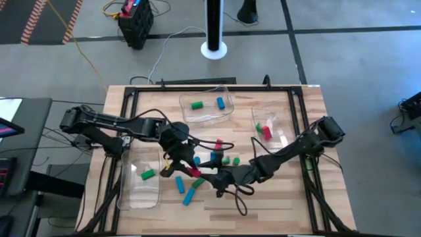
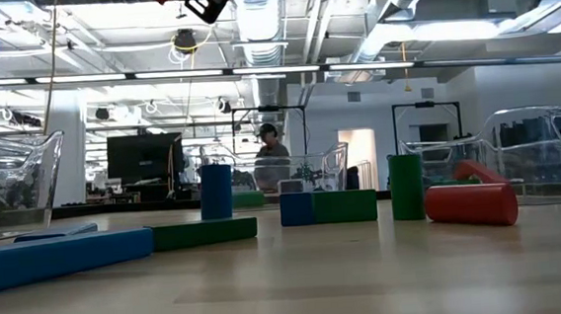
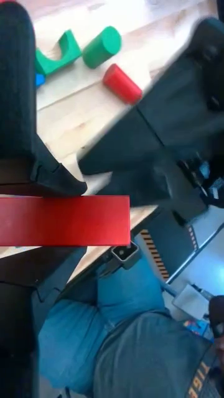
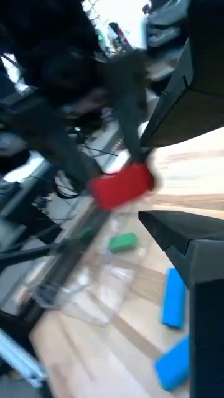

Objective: Sort blocks by size
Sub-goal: Put the red rectangle block into the left transparent bin

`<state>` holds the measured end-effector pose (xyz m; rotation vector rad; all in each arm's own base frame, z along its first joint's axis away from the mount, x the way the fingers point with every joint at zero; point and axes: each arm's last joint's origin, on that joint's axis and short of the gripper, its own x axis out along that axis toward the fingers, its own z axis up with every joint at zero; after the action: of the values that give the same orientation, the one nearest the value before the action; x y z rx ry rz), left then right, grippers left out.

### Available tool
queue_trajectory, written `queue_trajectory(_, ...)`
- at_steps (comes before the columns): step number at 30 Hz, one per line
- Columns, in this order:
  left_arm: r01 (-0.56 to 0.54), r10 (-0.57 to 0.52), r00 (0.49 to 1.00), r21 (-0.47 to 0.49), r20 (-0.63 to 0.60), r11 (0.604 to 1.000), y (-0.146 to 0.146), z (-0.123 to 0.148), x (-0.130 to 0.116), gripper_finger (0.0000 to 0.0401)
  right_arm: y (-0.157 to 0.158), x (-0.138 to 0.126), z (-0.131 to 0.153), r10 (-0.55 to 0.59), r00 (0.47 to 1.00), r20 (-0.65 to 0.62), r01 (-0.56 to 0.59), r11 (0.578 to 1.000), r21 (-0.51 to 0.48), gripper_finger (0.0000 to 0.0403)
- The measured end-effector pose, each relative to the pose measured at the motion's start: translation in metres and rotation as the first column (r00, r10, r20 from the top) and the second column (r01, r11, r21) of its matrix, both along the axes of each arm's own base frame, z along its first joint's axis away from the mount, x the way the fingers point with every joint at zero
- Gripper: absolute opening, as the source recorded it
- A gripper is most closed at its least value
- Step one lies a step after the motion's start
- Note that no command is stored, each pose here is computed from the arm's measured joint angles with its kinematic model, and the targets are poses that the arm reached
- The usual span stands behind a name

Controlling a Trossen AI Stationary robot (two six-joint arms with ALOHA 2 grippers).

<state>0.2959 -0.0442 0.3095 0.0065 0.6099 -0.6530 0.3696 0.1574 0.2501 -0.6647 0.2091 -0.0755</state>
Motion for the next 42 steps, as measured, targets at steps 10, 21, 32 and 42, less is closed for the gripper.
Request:
queue_trajectory(10, 0.024, -0.024, 1.000, -0.007, -0.015, 1.000, -0.0004, -0.0012, -0.0015, 0.0100, 0.0026, 0.0045, 0.0096, 0.105, 0.994, 0.020, -0.105, 0.994, 0.016, 0.0184)
queue_trajectory(21, 0.047, -0.047, 0.999, -0.026, -0.013, 0.999, -0.0014, -0.0011, -0.0015, 0.0100, -0.0034, 0.0078, 0.0087, 0.157, 0.988, 0.007, -0.157, 0.986, 0.064, 0.0120)
queue_trajectory(32, 0.065, -0.065, 0.998, -0.040, -0.007, 0.997, -0.0018, -0.0006, -0.0013, 0.0101, -0.0042, 0.0083, 0.0087, 0.168, 0.986, 0.007, -0.168, 0.984, 0.063, 0.0112)
queue_trajectory(42, 0.078, -0.078, 0.997, -0.041, -0.002, 0.996, -0.0021, -0.0005, -0.0015, 0.0127, -0.0012, 0.0072, 0.0091, 0.176, 0.984, 0.011, -0.176, 0.982, 0.064, 0.0095)
